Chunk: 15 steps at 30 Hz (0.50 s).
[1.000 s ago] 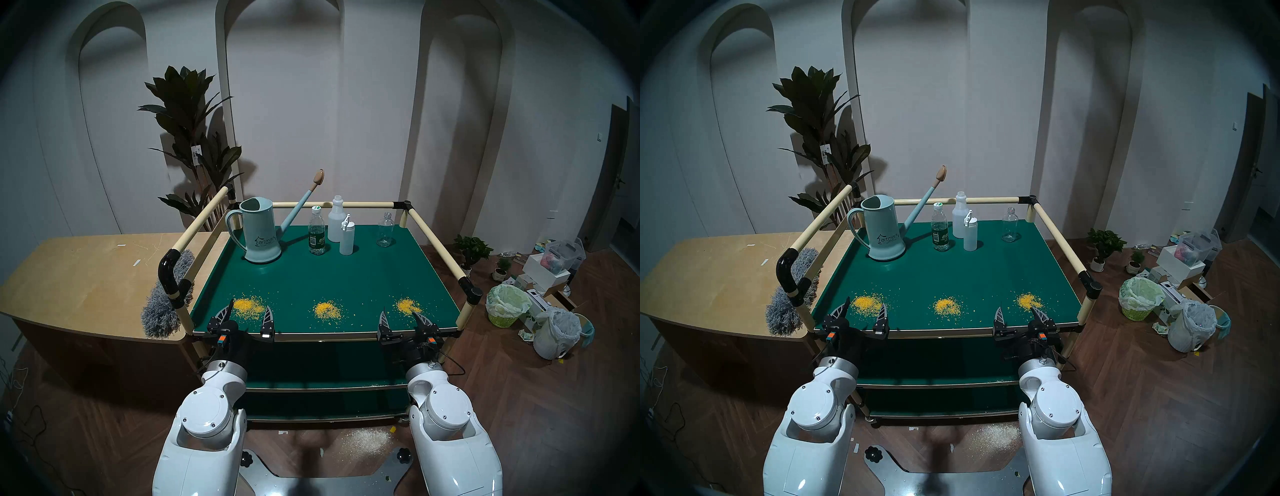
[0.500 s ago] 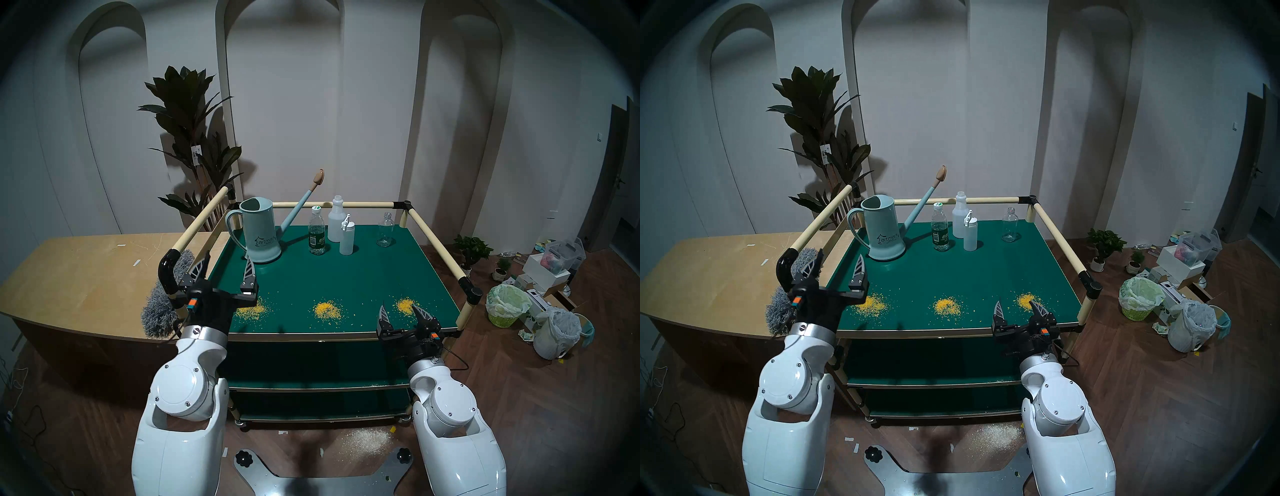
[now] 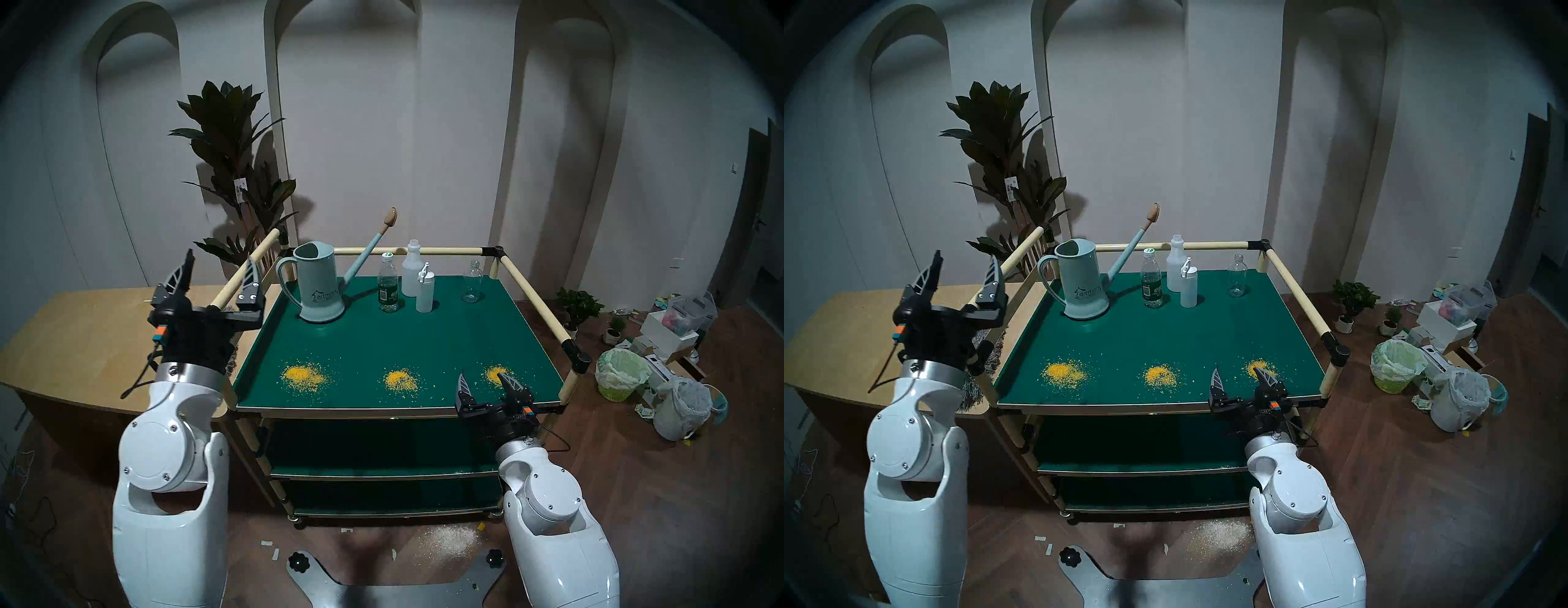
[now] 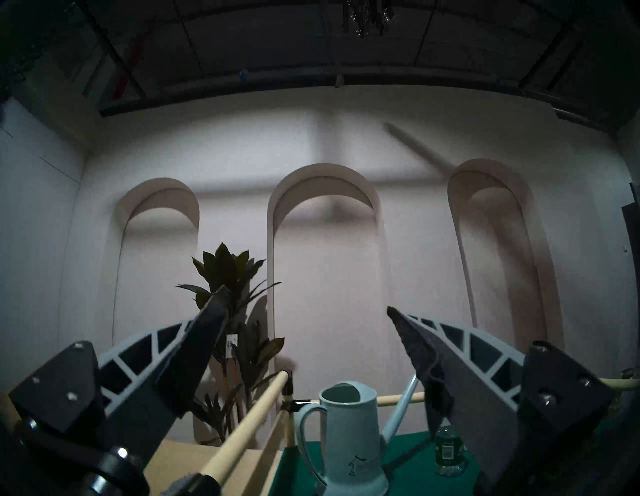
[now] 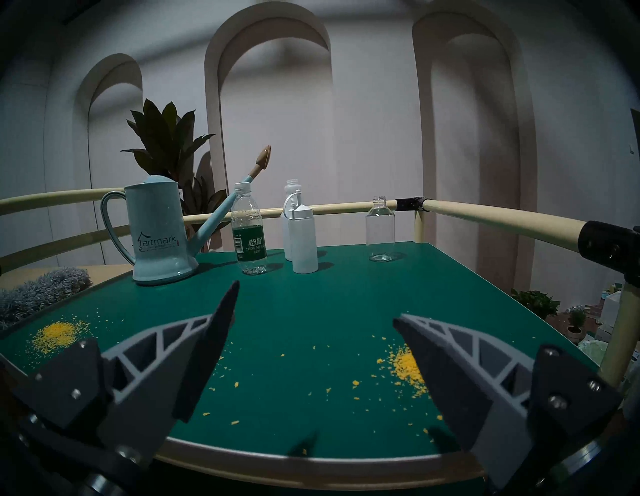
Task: Dust the shelf with the duster
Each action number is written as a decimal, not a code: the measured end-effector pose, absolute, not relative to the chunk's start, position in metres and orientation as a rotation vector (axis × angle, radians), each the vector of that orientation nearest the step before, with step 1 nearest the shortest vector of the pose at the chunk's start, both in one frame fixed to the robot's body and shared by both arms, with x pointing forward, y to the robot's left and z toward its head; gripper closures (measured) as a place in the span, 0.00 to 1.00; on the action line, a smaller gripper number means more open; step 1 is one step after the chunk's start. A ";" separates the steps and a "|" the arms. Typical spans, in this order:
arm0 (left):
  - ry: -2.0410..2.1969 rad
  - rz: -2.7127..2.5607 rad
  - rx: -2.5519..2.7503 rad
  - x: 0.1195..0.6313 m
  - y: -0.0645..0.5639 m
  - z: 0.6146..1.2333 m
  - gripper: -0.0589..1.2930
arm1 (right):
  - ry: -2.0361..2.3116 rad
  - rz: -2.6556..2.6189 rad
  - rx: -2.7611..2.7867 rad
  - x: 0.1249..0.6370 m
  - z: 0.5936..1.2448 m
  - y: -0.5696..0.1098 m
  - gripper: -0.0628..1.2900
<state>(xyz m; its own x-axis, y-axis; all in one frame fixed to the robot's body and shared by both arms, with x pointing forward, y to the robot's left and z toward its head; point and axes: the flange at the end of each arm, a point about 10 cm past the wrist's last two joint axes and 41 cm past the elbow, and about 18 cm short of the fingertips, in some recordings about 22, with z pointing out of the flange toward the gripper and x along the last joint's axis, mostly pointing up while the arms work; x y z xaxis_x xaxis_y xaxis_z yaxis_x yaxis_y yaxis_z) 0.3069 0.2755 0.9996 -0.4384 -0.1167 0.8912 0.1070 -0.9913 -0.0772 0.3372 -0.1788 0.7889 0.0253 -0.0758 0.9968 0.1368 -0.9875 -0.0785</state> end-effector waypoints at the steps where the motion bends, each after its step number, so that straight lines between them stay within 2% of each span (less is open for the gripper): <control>1: 0.012 -2.545 -1.584 0.304 0.280 1.003 0.03 | -0.066 -2.090 -2.132 0.337 0.789 -0.178 0.02; 8: -0.061 -2.374 -1.631 0.284 0.316 1.009 0.03 | -0.078 -2.078 -2.119 0.337 0.789 -0.175 0.02; 15: -0.166 -2.065 -1.789 0.275 0.373 0.968 0.03 | -0.080 -2.074 -2.112 0.338 0.789 -0.175 0.02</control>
